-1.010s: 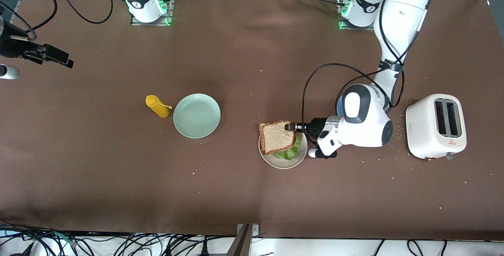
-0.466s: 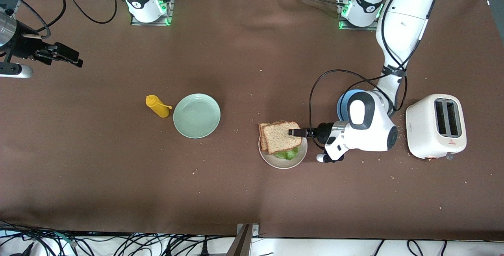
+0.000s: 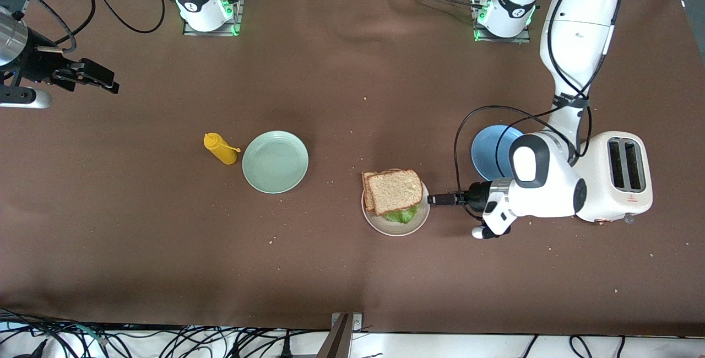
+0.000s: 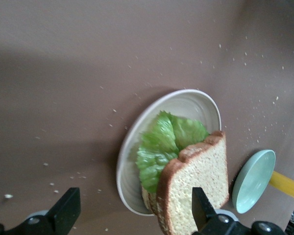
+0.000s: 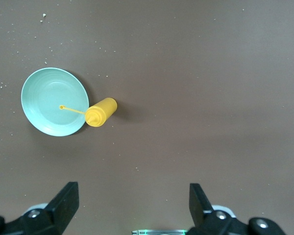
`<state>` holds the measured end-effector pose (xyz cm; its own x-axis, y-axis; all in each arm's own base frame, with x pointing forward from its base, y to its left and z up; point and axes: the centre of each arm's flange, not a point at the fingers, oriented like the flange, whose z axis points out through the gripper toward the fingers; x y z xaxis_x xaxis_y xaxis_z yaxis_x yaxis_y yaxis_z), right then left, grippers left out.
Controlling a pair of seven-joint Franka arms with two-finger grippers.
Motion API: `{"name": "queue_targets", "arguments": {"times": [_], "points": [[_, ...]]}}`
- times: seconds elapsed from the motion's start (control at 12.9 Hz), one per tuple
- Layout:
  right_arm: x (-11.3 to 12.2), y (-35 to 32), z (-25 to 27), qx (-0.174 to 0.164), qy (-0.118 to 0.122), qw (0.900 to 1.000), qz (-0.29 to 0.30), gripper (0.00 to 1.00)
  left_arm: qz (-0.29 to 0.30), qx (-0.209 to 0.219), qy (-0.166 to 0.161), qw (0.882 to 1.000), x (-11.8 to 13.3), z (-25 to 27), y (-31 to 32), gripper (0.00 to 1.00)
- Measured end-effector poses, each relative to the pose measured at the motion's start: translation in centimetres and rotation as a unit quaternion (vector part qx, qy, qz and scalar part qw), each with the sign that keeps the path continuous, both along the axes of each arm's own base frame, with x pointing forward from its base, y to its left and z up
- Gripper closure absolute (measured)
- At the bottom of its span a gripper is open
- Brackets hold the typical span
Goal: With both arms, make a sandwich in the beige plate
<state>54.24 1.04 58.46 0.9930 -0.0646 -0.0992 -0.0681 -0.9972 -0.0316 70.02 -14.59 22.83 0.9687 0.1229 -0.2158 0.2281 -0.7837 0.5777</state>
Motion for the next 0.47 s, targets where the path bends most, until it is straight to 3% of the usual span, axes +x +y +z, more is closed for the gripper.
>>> {"name": "queue_targets", "arguments": {"times": [0.31,0.47], "points": [[0.1,0.3,0.1,-0.015,-0.004,1.0,0.007,0.0,0.012,0.124,-0.02,0.992,1.4,4.2,7.7,0.0],[0.1,0.4,0.1,-0.017,-0.006,1.0,0.008,0.0,0.012,0.163,-0.023,0.986,1.3,6.8,10.9,0.0]]}}
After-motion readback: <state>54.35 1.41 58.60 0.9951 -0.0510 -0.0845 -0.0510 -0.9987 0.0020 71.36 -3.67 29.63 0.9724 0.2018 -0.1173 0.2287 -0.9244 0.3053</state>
